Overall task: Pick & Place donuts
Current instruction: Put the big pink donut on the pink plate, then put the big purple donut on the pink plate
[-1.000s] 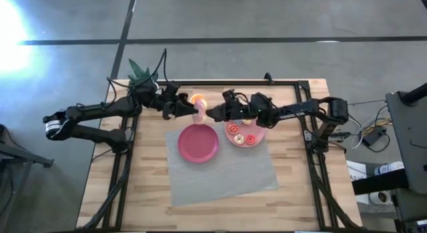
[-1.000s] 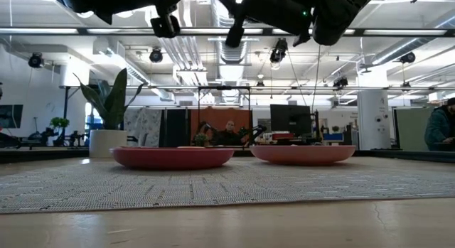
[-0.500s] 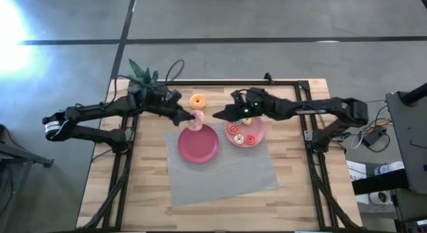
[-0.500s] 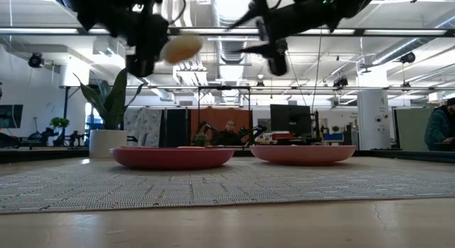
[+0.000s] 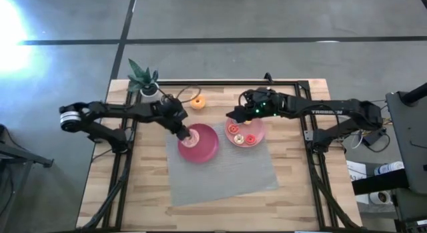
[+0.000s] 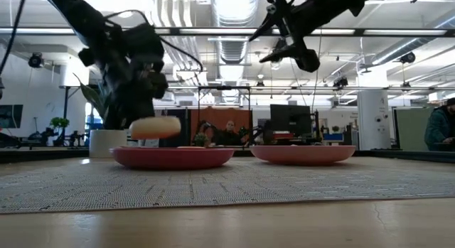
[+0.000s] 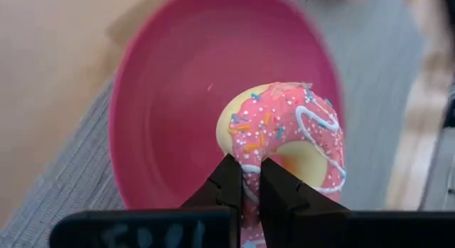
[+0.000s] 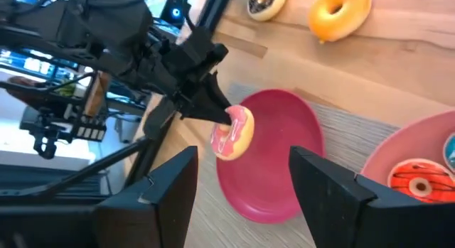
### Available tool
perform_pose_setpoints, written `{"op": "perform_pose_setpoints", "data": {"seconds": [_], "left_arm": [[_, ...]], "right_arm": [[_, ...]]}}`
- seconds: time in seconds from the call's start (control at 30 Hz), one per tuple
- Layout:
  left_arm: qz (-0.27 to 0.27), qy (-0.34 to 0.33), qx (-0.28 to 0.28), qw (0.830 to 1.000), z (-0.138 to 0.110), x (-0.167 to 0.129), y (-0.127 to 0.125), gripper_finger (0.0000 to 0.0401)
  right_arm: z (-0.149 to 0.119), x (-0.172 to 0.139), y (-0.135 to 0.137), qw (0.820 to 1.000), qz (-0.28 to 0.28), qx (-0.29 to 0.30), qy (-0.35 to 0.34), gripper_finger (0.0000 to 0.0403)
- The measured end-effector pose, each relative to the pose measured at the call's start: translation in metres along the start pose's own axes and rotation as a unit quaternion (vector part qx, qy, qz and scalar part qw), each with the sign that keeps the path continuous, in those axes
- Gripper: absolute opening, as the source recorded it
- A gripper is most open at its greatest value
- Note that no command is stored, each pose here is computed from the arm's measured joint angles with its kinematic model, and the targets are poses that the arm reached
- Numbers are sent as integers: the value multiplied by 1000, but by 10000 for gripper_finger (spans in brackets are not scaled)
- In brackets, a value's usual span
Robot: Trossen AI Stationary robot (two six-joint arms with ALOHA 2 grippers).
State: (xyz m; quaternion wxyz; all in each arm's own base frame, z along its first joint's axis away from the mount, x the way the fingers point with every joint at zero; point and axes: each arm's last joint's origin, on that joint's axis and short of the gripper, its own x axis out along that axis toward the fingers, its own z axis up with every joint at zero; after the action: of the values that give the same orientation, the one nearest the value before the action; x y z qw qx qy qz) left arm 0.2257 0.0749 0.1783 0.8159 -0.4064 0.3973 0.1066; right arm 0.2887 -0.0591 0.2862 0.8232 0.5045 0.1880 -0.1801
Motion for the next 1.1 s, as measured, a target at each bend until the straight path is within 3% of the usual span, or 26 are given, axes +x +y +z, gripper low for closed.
{"op": "perform_pose_setpoints", "data": {"seconds": [0.2, 0.37, 0.6, 0.73, 1.1], "left_arm": [[24, 31, -9, 999, 1, 21, 4, 9], [39, 28, -20, 999, 7, 26, -1, 48], [90, 32, -26, 995, 13, 10, -10, 101], [121, 38, -14, 992, 15, -1, -15, 104], [145, 14, 21, 989, 20, -26, -28, 104]], "right_arm": [[-4, 10, -3, 1000, -9, 4, 15, 212], [-5, 11, -4, 1000, -10, -1, 17, 212], [-4, 10, -3, 1000, -9, -19, 17, 212], [-4, 10, -3, 999, -9, -29, 17, 212], [-4, 11, -4, 997, -6, -70, 25, 212]]}}
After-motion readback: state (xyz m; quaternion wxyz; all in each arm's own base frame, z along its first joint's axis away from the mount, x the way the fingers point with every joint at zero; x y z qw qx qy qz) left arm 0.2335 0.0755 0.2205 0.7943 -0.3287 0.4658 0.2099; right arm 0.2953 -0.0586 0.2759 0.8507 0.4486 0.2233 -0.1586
